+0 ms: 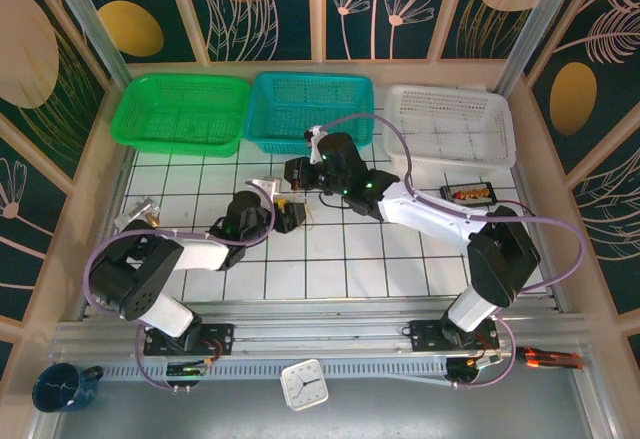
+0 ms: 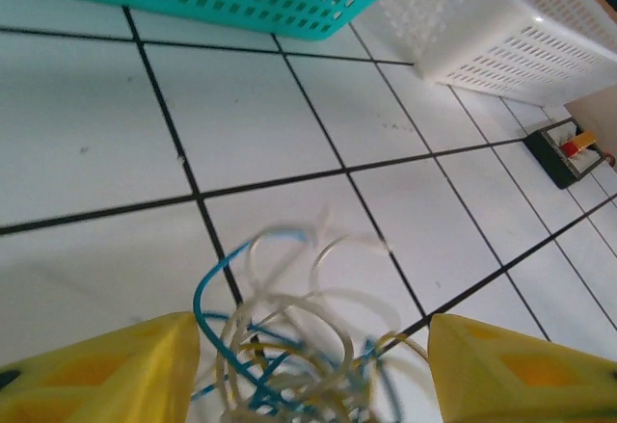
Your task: Untangle the cables
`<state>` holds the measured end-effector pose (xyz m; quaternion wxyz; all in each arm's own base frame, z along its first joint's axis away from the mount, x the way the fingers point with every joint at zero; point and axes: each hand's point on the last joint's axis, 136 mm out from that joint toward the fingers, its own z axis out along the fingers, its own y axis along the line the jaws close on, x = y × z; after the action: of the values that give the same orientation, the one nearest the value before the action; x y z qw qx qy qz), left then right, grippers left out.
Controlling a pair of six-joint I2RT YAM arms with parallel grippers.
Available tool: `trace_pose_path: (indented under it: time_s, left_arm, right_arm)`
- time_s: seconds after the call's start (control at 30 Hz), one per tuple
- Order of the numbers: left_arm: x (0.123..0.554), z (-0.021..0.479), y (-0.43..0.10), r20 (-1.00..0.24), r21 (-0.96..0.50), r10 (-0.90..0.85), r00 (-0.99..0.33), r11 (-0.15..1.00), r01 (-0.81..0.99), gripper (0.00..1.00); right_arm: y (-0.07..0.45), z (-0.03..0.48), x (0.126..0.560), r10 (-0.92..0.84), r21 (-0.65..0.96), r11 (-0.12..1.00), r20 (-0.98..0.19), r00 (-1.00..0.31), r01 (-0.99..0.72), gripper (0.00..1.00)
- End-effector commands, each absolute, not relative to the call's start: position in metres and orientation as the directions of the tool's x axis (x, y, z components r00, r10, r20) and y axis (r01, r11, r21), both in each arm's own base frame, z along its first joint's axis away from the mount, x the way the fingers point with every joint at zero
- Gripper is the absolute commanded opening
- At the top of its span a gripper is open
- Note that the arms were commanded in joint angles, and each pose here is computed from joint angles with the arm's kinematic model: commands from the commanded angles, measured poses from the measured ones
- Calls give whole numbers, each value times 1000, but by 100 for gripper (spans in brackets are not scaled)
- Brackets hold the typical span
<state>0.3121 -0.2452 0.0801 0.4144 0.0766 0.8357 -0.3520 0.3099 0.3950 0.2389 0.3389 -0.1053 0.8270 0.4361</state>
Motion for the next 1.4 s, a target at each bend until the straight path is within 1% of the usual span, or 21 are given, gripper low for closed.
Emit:
trace_pose_path:
  time_s: [0.0, 0.17, 0.4, 0.7, 0.87, 1.07, 1.13, 1.17, 1.37]
  left_arm:
    - [308, 77, -248, -750, -534, -167, -640, 724, 437, 58]
    - [305, 68, -246, -738, -538, -163, -655, 727, 427, 57]
    - [304, 63, -245, -734, -538, -158, -661, 730, 422, 56]
    - [304, 67, -248, -730, -551, -169, -662, 719, 424, 56]
    - [306, 81, -250, -728, -566, -186, -660, 707, 425, 65]
    - [314, 95, -255, -709, -566, -174, -684, 719, 404, 82]
    - [317, 99, -256, -704, -567, -175, -689, 723, 395, 89]
    - [318, 101, -257, -702, -565, -172, -691, 725, 394, 98]
    - [321, 120, -263, -699, -574, -169, -695, 713, 404, 99]
  right_arm:
    - [397, 302, 303, 180, 679, 507, -686, -705, -531, 0]
    - [382, 350, 305, 244, 674, 478, -718, -652, -564, 0]
    - [337, 411, 317, 376, 692, 430, -721, -582, -580, 0]
    - [262, 438, 351, 492, 685, 515, -728, -477, -515, 0]
    - [199, 442, 380, 570, 689, 587, -724, -388, -424, 0]
    - [118, 434, 410, 628, 680, 686, -733, -262, -260, 0]
    - [91, 428, 418, 643, 681, 705, -731, -228, -198, 0]
    - [80, 422, 422, 653, 686, 709, -726, -215, -163, 0]
    - [32, 384, 453, 692, 701, 713, -705, -154, -3, 0]
